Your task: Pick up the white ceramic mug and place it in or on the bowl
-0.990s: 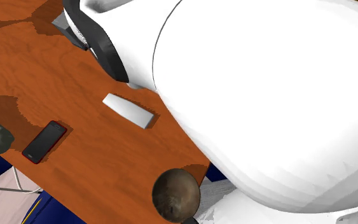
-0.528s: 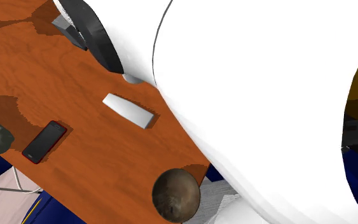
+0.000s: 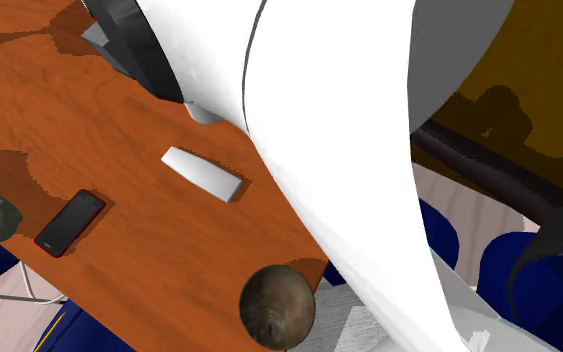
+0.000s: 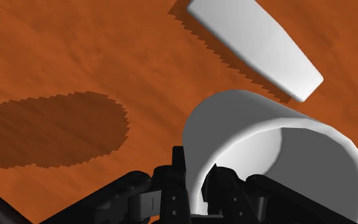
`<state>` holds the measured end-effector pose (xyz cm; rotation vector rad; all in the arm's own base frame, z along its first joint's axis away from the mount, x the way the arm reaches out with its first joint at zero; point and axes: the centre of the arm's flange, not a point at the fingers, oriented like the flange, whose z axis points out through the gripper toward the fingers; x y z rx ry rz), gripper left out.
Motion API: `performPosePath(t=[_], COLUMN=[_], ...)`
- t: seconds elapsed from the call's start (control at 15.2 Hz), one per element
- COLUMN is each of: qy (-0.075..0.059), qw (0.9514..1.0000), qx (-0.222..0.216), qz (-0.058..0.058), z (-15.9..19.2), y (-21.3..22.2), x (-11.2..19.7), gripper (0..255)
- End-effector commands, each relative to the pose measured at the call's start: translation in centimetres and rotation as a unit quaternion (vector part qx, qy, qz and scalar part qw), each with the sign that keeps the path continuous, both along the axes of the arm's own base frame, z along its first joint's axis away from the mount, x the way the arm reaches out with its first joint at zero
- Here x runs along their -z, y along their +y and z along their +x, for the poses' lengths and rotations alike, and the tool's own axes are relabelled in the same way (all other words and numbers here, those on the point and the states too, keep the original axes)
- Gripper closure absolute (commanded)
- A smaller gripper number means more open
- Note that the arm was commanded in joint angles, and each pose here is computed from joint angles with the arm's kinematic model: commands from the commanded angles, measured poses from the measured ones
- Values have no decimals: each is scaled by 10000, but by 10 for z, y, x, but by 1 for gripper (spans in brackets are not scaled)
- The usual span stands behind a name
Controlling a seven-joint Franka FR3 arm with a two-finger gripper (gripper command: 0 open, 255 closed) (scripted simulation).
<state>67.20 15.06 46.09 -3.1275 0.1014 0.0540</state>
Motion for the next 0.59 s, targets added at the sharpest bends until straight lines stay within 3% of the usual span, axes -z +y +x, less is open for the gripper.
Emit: performPosePath(t=[0.0,0.53], qy=[-2,-2], qw=[10000,10000], qx=[0,0], qz=[0,0], z=[-19,-123], y=[-2,-17], x=[-4,-9], gripper=[255,255])
